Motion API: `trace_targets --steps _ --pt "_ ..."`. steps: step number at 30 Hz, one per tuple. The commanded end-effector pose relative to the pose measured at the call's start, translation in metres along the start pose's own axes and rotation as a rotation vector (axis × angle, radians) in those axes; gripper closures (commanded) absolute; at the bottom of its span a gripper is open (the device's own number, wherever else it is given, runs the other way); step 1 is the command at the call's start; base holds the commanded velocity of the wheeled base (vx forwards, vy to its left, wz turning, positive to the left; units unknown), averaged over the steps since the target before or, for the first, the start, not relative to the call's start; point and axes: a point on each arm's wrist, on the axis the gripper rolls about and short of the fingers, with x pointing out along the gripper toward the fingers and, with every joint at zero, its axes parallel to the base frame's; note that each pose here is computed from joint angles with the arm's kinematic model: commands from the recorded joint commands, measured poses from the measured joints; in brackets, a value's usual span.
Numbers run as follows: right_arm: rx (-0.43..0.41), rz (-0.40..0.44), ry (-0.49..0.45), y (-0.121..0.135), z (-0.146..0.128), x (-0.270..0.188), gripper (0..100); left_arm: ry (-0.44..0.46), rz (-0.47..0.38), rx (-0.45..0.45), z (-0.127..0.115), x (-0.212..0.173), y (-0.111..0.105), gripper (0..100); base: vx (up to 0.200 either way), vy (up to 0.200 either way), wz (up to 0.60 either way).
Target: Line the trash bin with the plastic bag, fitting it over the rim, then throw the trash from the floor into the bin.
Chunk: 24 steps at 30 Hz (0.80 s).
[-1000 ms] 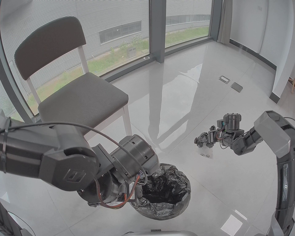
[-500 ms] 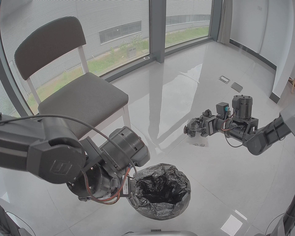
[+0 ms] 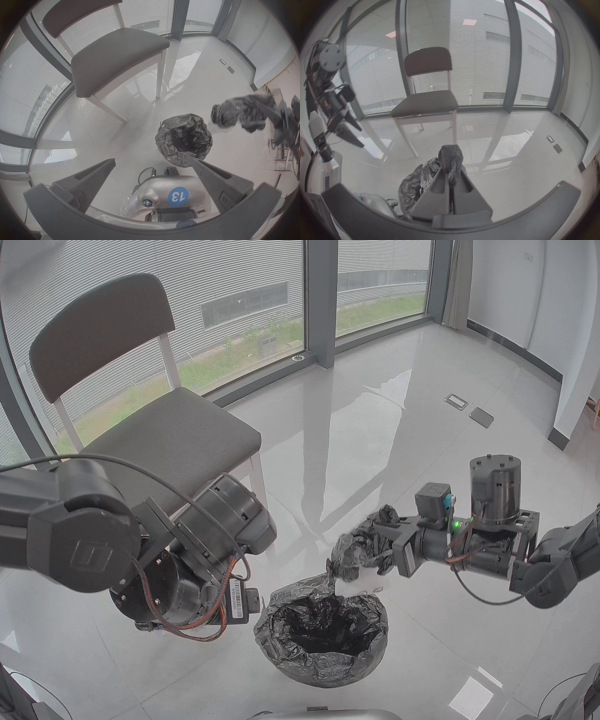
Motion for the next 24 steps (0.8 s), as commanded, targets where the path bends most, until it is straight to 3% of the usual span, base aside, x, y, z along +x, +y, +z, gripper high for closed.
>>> trace_targets --steps 1,9,13,24 --pt "-0.026 0.065 0.048 0.022 -0.014 -0.008 100 -0.014 -0.006 -0.020 0.003 -0.005 0.006 0 0.000 0.000 0.00" --pt "-0.062 0.110 0.093 0.034 -0.026 0.002 100 -0.022 0.000 -0.040 0.007 -0.006 0.010 0 0.000 0.000 0.00" --pt "-0.087 0.135 0.159 0.040 -0.044 0.020 100 -0.023 -0.001 -0.041 0.007 -0.006 0.010 0 0.000 0.000 0.00" --pt "-0.094 0.176 0.177 0.048 -0.054 0.063 100 -0.021 0.001 -0.041 0.007 -0.005 0.010 0 0.000 0.000 0.00"
